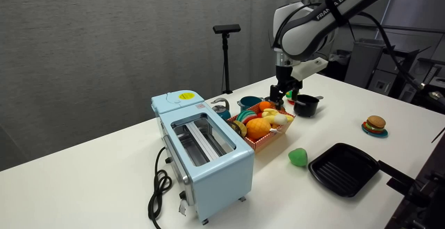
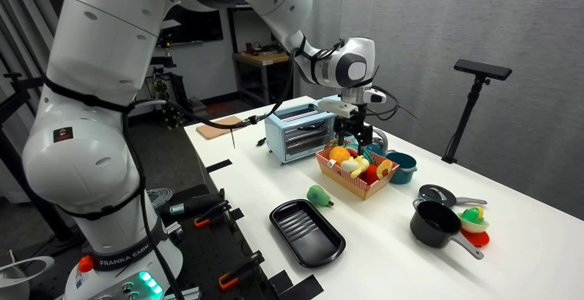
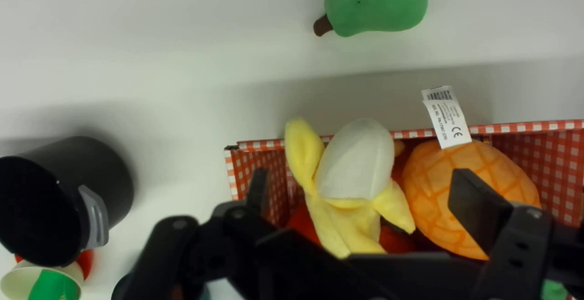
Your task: Put the banana plush toy in the box
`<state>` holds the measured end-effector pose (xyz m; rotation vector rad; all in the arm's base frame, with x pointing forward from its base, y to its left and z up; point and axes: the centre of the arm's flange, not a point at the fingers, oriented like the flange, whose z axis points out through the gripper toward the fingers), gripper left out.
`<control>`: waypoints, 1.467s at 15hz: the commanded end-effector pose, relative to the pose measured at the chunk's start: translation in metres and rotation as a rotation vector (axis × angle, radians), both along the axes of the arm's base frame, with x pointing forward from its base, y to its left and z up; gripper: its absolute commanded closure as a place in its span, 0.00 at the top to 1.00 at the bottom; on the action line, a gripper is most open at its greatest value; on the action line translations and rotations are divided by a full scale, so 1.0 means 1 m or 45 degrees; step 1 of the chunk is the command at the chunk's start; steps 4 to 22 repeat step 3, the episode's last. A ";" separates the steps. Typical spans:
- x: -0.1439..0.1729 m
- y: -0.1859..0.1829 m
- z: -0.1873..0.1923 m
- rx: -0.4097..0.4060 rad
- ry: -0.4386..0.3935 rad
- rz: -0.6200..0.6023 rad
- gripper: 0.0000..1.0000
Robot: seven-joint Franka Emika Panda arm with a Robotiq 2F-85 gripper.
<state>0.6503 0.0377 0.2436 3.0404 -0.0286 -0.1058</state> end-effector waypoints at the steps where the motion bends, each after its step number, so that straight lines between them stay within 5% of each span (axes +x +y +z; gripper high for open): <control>1: 0.000 0.000 0.000 0.000 0.000 0.000 1.00; 22: 0.000 0.000 0.000 0.000 0.000 0.000 1.00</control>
